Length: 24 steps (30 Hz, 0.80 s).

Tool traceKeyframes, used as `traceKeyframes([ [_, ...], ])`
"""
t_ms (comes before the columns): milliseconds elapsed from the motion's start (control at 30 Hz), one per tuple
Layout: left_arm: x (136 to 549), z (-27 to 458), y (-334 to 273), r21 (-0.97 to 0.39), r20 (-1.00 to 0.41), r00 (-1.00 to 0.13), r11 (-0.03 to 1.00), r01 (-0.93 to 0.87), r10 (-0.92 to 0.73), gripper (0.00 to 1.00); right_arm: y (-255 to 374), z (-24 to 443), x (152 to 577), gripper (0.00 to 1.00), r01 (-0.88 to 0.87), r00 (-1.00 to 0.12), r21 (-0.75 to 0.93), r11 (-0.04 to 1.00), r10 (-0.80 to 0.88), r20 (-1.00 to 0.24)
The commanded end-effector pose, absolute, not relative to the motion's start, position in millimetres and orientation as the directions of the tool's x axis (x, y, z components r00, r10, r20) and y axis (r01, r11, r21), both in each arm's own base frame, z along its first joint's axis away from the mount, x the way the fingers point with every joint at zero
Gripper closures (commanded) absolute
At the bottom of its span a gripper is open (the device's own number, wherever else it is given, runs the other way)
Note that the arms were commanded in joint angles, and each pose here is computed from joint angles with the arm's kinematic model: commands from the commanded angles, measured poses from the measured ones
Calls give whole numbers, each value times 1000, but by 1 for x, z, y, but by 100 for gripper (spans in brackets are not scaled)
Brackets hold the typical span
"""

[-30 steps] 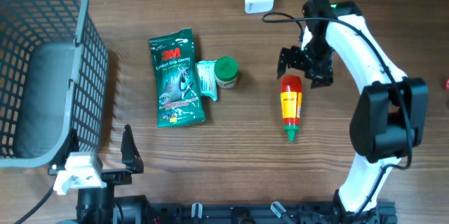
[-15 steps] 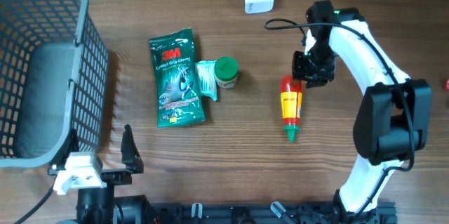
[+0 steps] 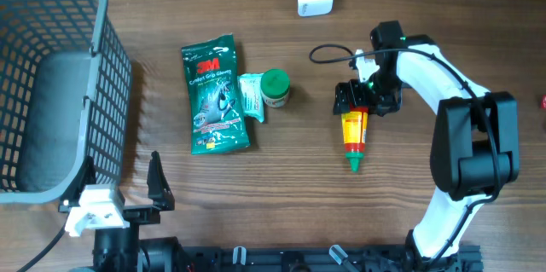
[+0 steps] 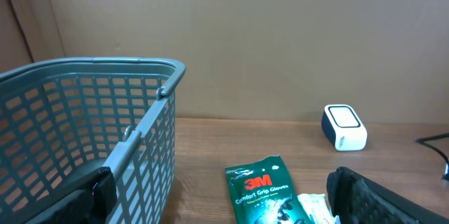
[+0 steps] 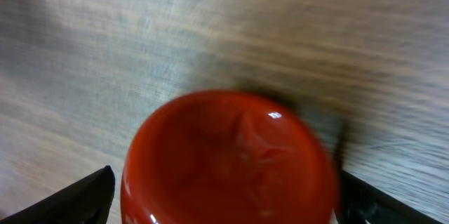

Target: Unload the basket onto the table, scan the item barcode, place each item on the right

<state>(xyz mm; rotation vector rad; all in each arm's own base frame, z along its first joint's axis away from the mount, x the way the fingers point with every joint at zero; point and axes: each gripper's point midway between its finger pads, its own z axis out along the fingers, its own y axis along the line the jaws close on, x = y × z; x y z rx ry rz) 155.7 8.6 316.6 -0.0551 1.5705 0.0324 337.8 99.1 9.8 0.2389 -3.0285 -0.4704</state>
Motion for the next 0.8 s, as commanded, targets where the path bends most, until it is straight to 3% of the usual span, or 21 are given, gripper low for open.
traceKeyframes([
  [0,154,317,10,-24,-1000,9,997,-67,-24,0,111,12,335,18,-190,-977,371,909,-212,20],
  [33,154,317,10,-24,-1000,9,997,-67,-24,0,115,14,334,28,-186,-977,393,901,-211,20],
  [133,154,317,10,-24,-1000,9,997,-67,-24,0,113,14,329,36,-138,-983,388,911,-173,58],
  [333,154,317,10,-24,-1000,9,997,-67,-24,0,70,15,326,57,113,-983,102,988,96,157],
  [433,154,317,10,-24,-1000,9,997,-67,-24,0,41,30,331,58,265,-954,-94,960,275,120],
  [533,154,317,10,-24,-1000,9,997,-67,-24,0,29,43,339,58,384,-916,-185,905,399,47],
  [633,154,317,10,-24,-1000,9,997,-67,-24,0,19,44,351,56,548,-835,-254,797,538,-112],
  [767,154,317,10,-24,-1000,10,997,-67,-24,0,25,38,362,52,562,-827,-274,781,516,-224],
])
